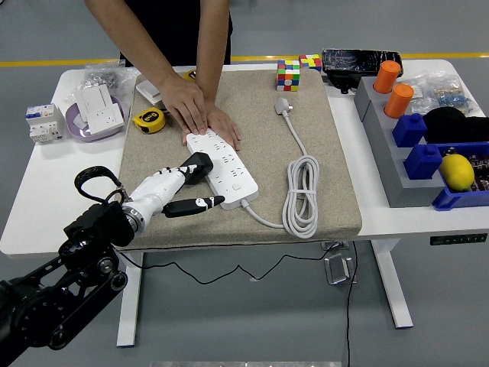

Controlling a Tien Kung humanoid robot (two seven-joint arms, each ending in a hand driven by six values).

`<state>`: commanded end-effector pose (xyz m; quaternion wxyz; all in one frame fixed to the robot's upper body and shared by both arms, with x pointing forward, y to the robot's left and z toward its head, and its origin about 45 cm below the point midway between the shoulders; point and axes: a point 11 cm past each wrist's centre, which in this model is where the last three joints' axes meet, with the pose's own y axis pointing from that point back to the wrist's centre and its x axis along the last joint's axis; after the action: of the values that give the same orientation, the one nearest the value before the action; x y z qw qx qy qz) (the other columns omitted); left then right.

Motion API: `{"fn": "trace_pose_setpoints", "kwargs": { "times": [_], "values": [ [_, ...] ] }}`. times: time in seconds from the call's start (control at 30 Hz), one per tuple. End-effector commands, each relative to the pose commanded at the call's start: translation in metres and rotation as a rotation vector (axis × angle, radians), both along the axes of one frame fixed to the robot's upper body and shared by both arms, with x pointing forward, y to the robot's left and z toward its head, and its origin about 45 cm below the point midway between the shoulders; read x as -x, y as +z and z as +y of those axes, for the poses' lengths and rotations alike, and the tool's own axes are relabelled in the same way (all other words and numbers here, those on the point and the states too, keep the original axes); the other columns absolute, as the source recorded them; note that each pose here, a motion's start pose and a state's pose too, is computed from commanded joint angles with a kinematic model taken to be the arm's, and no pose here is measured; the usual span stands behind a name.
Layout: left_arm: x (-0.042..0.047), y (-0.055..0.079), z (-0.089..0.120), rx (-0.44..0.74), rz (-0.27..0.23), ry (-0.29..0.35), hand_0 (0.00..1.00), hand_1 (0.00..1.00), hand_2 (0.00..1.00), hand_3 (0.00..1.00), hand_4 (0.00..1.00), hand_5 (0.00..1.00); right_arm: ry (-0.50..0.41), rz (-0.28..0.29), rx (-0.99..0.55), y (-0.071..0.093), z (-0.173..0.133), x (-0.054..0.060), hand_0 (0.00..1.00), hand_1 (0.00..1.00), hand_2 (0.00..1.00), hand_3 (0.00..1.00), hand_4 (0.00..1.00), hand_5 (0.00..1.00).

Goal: Pick up the plug,place it near the board,insert it into the board,press the button

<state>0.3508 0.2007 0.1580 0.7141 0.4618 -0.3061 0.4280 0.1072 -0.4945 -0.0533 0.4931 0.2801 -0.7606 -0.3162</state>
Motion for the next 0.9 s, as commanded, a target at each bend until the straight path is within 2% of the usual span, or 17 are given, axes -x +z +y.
{"fn": "trace_pose_setpoints", "kwargs": {
  "times": [0.37, 0.9],
  "values": [
    [-0.0042, 0.001, -0.007, -0.03, -0.006, -0.039, 0.998, 0.998, 0.998, 0.982, 0.998, 0.998, 0.007, 0.002, 0.002, 0.001, -0.001, -0.001, 0.931, 0.897, 0.825, 0.825, 0.998, 0.998],
    [-0.0146, 0.011, -0.012, -0.088, -0.044, -0.086, 0.998, 0.998, 0.998, 0.977, 0.998, 0.998, 0.009, 0.002, 0.004, 0.002, -0.002, -0.002, 0.932, 0.897, 0.825, 0.822, 0.998, 0.998]
  ]
}}
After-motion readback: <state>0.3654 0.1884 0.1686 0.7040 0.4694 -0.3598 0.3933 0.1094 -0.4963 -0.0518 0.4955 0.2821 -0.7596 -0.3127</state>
